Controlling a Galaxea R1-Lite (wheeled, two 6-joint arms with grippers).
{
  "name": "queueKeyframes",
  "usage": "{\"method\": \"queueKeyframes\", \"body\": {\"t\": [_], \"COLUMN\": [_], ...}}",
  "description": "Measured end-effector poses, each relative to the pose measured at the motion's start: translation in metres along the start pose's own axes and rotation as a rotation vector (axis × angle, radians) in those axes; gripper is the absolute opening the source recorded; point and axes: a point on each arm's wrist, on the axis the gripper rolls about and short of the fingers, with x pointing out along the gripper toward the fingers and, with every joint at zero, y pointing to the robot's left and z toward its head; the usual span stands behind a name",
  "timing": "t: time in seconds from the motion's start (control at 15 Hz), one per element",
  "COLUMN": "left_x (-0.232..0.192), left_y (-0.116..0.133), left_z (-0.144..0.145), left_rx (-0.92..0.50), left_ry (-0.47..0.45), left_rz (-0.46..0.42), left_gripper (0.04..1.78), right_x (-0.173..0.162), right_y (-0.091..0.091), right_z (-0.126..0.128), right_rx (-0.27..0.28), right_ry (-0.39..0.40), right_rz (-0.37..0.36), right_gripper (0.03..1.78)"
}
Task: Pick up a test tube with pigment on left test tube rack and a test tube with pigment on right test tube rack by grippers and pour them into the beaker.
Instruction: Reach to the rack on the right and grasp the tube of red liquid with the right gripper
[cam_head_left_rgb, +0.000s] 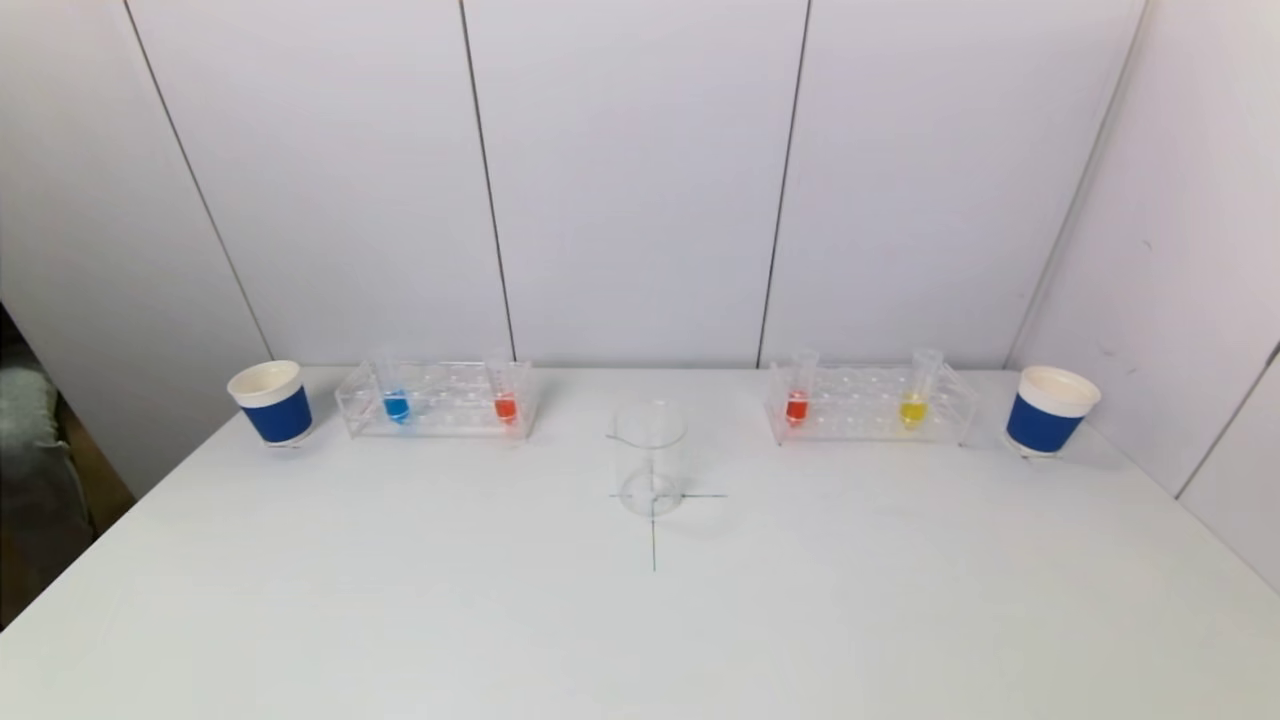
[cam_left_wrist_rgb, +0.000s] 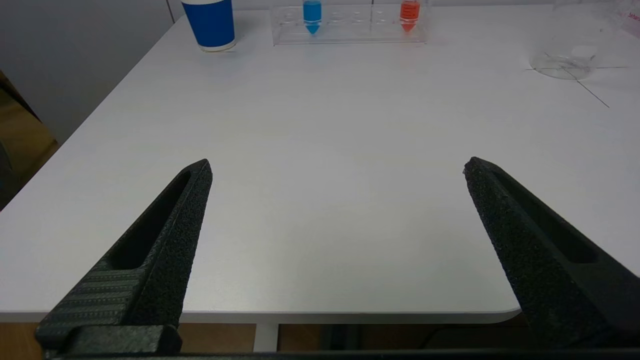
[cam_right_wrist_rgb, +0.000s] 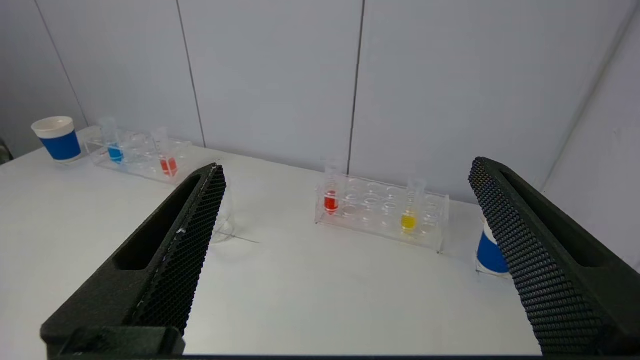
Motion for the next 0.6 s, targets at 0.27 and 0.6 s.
{"method": "queueKeyframes", "body": {"t": [0.27, 0.6], "left_x": [0.000, 0.000], "left_y": [0.000, 0.000], "left_z": [0.000, 0.000], "left_rx": [0.000, 0.000], "left_ry": [0.000, 0.000], "left_rz": [0.000, 0.000], "left_gripper": [1.76, 1.76], "right_x": [0.048, 0.109], "right_y": [-0.013, -0.019], "right_z": [-0.007, -0.044], "right_rx": [0.009, 0.022], "right_ry": [0.039, 0.097], "right_rz": [0.034, 0.101], "right_gripper": [1.77, 1.77]}}
